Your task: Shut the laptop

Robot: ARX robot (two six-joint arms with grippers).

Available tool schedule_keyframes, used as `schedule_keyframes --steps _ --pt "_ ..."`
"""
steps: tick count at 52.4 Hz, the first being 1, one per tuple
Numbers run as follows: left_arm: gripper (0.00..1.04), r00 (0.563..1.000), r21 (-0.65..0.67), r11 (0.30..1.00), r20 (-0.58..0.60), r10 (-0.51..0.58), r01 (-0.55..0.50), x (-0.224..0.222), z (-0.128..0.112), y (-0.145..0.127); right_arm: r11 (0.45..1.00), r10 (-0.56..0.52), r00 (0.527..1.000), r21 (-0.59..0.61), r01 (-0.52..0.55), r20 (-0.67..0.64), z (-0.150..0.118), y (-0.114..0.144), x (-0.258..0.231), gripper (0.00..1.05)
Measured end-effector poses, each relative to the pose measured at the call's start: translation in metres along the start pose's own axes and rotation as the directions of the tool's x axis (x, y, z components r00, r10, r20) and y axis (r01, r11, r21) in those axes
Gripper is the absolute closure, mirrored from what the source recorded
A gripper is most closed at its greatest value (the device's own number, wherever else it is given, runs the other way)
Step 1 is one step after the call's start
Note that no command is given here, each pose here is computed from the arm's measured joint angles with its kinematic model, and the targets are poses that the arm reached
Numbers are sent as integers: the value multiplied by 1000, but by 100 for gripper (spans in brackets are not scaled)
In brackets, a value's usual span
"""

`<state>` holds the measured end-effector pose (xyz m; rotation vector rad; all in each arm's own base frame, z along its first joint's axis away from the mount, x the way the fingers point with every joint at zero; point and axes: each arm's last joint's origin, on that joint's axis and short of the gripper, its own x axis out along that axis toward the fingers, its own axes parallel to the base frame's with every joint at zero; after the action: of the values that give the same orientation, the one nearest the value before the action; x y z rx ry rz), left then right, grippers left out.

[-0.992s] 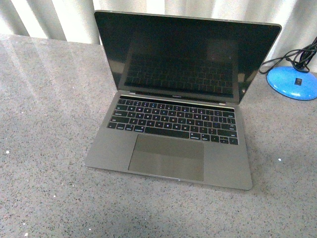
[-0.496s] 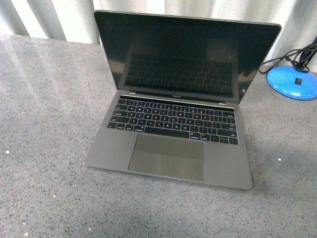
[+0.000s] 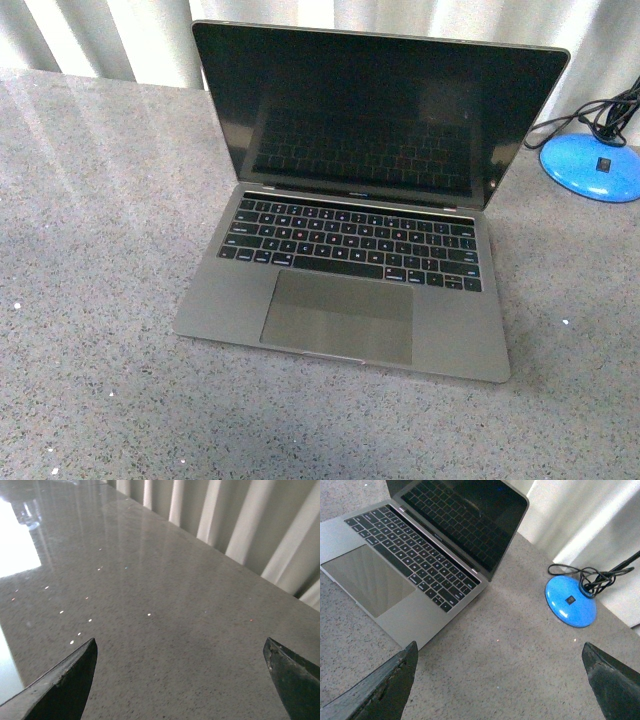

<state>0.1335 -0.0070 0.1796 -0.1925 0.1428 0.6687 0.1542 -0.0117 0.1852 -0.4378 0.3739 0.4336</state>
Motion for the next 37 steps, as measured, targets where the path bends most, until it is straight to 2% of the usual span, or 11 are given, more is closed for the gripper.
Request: schedule_keyframes --steps 9,16,37 --pt "7 994 66 993 41 -105 102 20 17 -21 999 -3 1000 -35 4 21 19 -13 22 10" --pt "7 975 149 967 52 -217 207 42 27 -48 998 -17 999 -57 19 39 36 -25 43 10" --pt "7 908 309 869 37 -417 386 79 38 -114 996 -39 998 -83 43 41 60 -40 90 10"
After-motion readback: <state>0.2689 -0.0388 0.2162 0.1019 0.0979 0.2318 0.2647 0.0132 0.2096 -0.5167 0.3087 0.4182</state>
